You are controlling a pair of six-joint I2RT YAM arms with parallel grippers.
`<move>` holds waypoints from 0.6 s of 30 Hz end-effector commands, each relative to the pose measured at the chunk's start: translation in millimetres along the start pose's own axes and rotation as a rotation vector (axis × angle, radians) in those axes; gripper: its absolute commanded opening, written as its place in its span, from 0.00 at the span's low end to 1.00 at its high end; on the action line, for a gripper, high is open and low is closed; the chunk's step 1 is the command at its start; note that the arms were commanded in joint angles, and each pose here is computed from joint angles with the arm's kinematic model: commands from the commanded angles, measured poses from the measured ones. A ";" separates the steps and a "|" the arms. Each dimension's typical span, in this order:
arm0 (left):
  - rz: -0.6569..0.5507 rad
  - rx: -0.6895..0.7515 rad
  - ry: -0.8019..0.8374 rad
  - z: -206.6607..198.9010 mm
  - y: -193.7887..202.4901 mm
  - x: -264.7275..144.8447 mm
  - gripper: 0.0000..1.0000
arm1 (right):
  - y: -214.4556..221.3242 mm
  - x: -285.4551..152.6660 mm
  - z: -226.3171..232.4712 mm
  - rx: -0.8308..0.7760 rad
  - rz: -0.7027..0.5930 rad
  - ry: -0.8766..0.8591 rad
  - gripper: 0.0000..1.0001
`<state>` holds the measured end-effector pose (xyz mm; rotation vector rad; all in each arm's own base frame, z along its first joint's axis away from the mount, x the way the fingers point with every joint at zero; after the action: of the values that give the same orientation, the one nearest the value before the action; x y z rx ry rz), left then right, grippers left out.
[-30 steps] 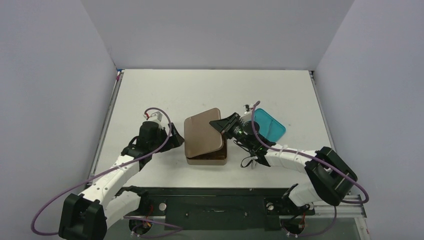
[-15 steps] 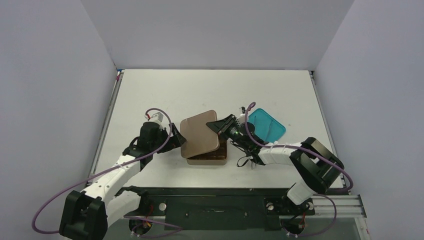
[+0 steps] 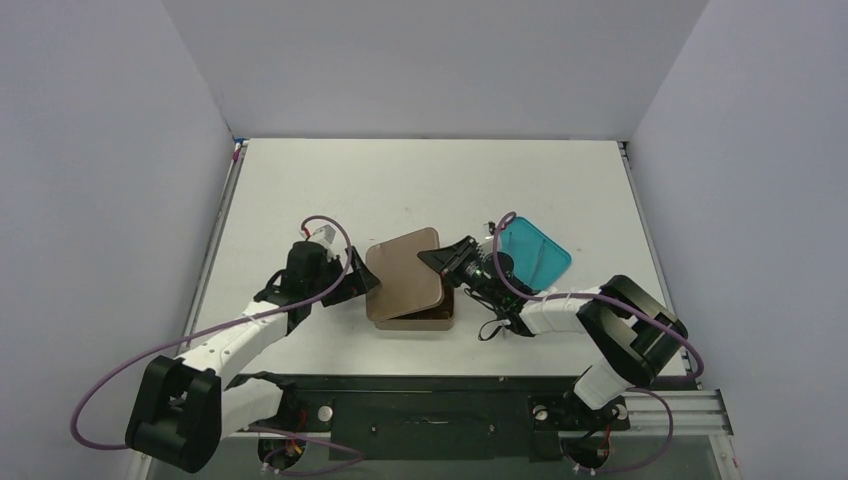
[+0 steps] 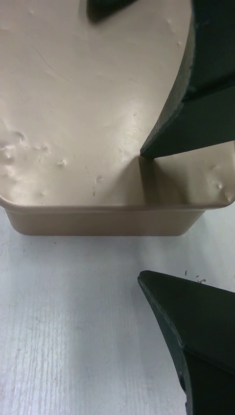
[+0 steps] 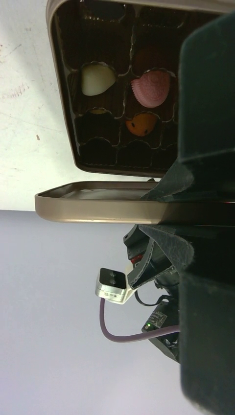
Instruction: Pack the cookies
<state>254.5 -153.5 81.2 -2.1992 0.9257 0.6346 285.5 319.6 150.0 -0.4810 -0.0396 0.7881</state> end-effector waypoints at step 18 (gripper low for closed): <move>0.058 -0.001 0.157 -30.9 1.6 7.4 0.61 | -16.2 -5.5 -3.3 0.042 -0.091 -0.030 0.00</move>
<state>256.0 -171.0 83.6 -2.2254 1.0393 0.5771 284.8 308.4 138.2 -0.4663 -0.0068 0.7573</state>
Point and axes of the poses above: each gripper's point midway between its finger pads, its own x axis out along the fingers, its own z axis along the line the jaws close on, y = z × x, the point moved 1 cm from there along -x, back along the fingers, and after that the axes turned 11 degrees about -x, right-handed, at the moved point
